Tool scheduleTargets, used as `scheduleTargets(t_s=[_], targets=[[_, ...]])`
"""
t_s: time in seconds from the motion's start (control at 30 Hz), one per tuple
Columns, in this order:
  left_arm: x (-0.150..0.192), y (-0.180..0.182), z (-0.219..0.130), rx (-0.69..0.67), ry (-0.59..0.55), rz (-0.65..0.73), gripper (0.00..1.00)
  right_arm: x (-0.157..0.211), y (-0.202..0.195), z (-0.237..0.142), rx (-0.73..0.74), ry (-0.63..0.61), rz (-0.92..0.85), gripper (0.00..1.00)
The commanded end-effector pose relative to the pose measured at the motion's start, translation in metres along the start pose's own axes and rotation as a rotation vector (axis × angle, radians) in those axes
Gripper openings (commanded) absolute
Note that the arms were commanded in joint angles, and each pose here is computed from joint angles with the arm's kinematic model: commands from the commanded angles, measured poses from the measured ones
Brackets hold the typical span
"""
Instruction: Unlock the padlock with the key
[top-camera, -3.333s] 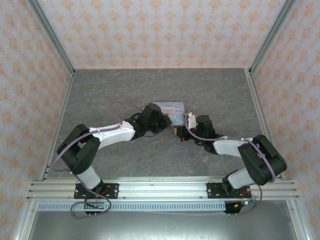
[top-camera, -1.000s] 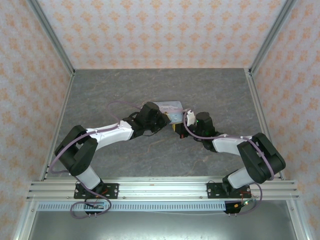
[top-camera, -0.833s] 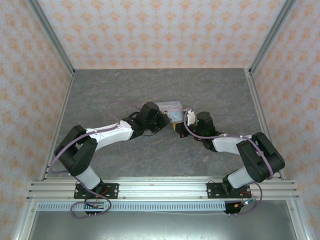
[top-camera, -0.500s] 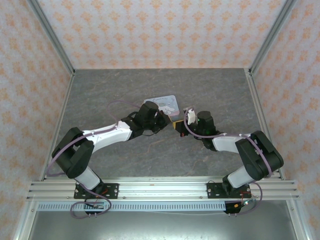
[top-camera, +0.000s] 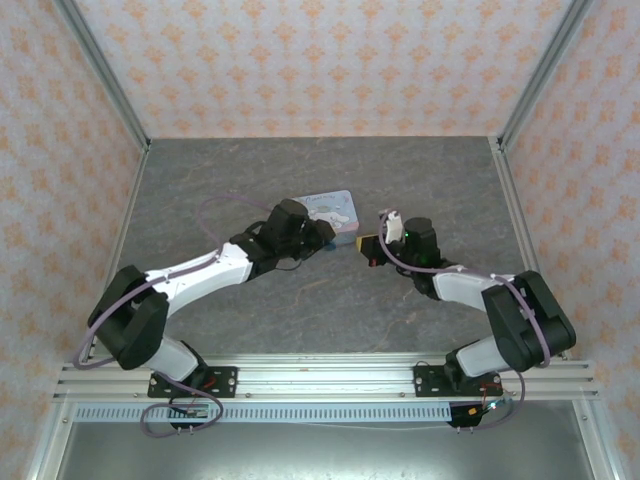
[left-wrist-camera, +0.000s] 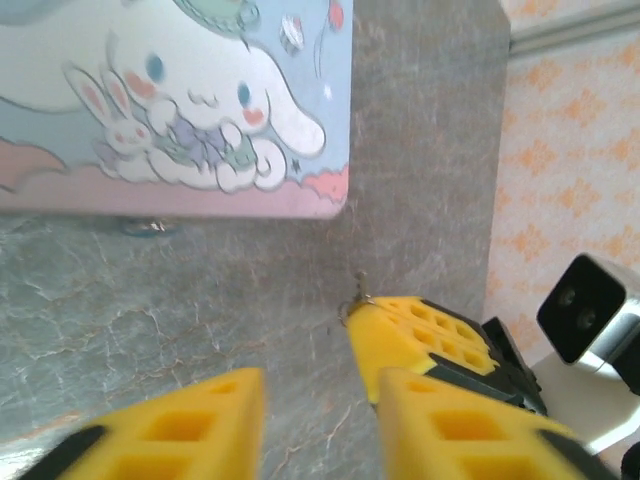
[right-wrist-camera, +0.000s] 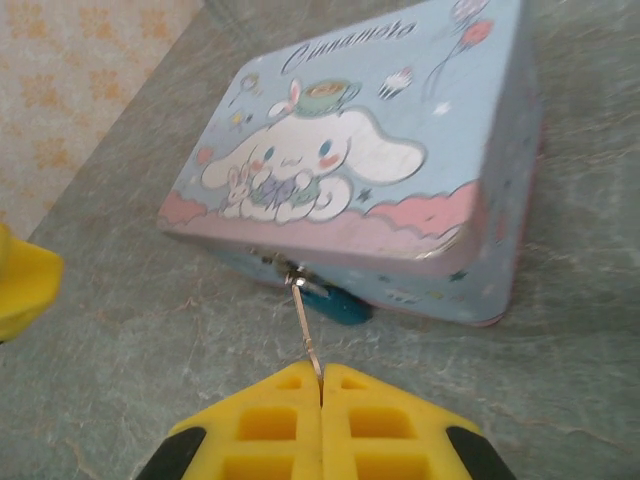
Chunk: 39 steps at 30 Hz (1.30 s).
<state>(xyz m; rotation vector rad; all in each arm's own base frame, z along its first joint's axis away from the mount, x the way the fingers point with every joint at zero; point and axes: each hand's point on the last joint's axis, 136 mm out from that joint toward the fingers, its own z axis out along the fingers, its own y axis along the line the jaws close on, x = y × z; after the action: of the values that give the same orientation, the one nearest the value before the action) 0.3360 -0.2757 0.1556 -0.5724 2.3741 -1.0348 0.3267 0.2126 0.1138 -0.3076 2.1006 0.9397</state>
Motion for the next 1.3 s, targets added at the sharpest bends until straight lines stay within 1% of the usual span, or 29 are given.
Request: scheduleTargets(t_s=[0.0, 0.13, 0.2, 0.3, 0.4, 0.57, 0.7, 0.8, 0.93, 1.07, 1.17, 1.27], targets=[[-0.02, 0.022, -0.018, -0.087, -0.094, 0.031, 0.48, -0.035, 0.01, -0.001, -0.02, -0.025, 0.018, 0.0], [-0.032, 0.026, -0.035, -0.119, -0.164, 0.085, 0.68, -0.053, 0.009, 0.017, -0.019, 0.025, 0.079, 0.0], [-0.037, 0.028, -0.044, -0.134, -0.199, 0.12, 0.8, -0.054, 0.002, 0.031, -0.011, 0.06, 0.12, 0.0], [-0.043, 0.031, -0.057, -0.144, -0.247, 0.168, 0.89, -0.056, -0.008, 0.049, 0.003, 0.087, 0.185, 0.0], [-0.047, 0.034, -0.069, -0.145, -0.284, 0.199, 0.94, -0.053, -0.015, 0.065, 0.001, 0.114, 0.253, 0.0], [-0.048, 0.034, -0.083, -0.129, -0.314, 0.272, 0.95, -0.032, -0.027, 0.075, 0.034, 0.182, 0.335, 0.0], [-0.043, 0.026, -0.082, -0.064, -0.313, 0.398, 0.96, -0.009, -0.031, 0.068, 0.079, 0.23, 0.375, 0.0], [-0.037, 0.022, -0.078, -0.043, -0.284, 0.484, 0.96, 0.009, -0.028, 0.059, 0.112, 0.257, 0.386, 0.0], [-0.023, 0.026, -0.065, -0.039, -0.204, 0.6, 0.95, 0.031, -0.015, 0.046, 0.126, 0.282, 0.409, 0.0], [-0.012, 0.035, -0.053, -0.045, -0.142, 0.644, 0.92, 0.047, -0.003, 0.038, 0.145, 0.284, 0.419, 0.0], [-0.008, 0.045, -0.047, -0.06, -0.132, 0.642, 0.92, 0.043, 0.005, 0.036, 0.118, 0.268, 0.405, 0.0], [-0.009, 0.048, -0.045, -0.068, -0.139, 0.623, 0.91, 0.017, 0.016, 0.03, 0.102, 0.216, 0.345, 0.0]])
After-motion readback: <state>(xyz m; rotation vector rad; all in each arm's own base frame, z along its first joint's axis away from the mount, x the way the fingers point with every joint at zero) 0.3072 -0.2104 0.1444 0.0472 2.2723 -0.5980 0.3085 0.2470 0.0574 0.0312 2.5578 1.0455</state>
